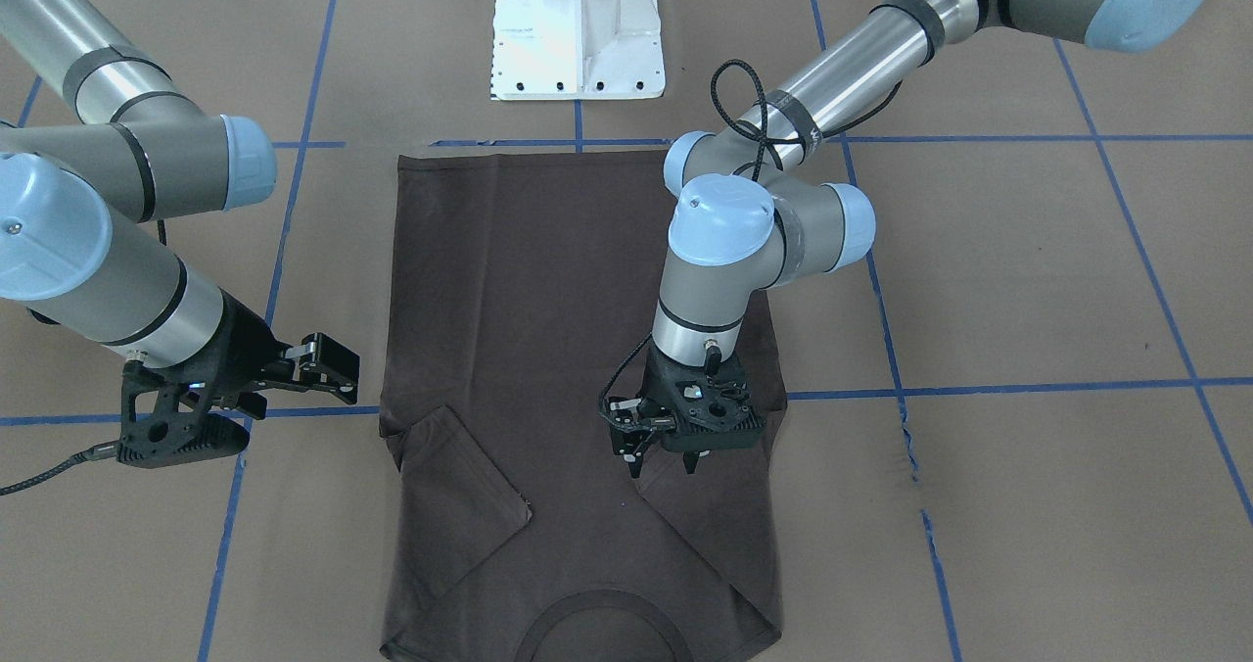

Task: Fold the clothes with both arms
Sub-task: 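Grasp the sleeve nearest the left gripper and fold it inward onto the shirt, then move both grippers down to the hem corners nearest the robot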

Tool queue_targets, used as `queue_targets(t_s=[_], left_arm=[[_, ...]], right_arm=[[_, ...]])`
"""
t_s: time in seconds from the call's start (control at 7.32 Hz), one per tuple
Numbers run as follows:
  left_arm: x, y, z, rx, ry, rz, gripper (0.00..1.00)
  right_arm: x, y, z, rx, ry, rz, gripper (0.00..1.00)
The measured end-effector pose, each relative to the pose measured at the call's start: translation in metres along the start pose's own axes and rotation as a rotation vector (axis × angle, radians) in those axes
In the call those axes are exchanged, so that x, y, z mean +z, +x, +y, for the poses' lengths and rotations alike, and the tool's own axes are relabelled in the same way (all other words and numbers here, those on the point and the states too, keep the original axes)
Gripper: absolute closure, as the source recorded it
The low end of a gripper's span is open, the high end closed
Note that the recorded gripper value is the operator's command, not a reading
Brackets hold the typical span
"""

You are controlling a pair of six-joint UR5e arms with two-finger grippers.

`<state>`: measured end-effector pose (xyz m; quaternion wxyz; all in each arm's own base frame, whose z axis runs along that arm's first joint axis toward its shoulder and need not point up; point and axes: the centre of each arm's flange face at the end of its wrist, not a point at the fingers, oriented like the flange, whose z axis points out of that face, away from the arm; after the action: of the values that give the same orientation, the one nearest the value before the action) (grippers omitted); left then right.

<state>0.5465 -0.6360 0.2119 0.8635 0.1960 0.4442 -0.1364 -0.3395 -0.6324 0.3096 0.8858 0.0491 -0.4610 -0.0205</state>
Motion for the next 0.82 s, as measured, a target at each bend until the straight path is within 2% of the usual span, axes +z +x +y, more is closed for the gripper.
queue_targets(t_s=[0.27,0.41,0.55,0.82], left_arm=[[-0.014,-0.021,0.01,0.028,-0.027,0.024,0.0],[-0.027,-0.045,0.019,0.076,-0.047,0.022,0.0],[-0.048,-0.068,0.027,0.145,-0.069,0.005,0.0],[-0.108,-0.109,0.043,0.258,-0.074,0.019,0.0]], right_arm=[[0.021,0.012,0.022,-0.062,0.042,-0.035,0.0],[0.023,0.013,0.034,-0.083,0.07,-0.039,0.0],[0.022,0.016,0.056,-0.085,0.073,-0.044,0.0],[0.021,0.03,0.127,-0.07,0.026,-0.062,0.0]])
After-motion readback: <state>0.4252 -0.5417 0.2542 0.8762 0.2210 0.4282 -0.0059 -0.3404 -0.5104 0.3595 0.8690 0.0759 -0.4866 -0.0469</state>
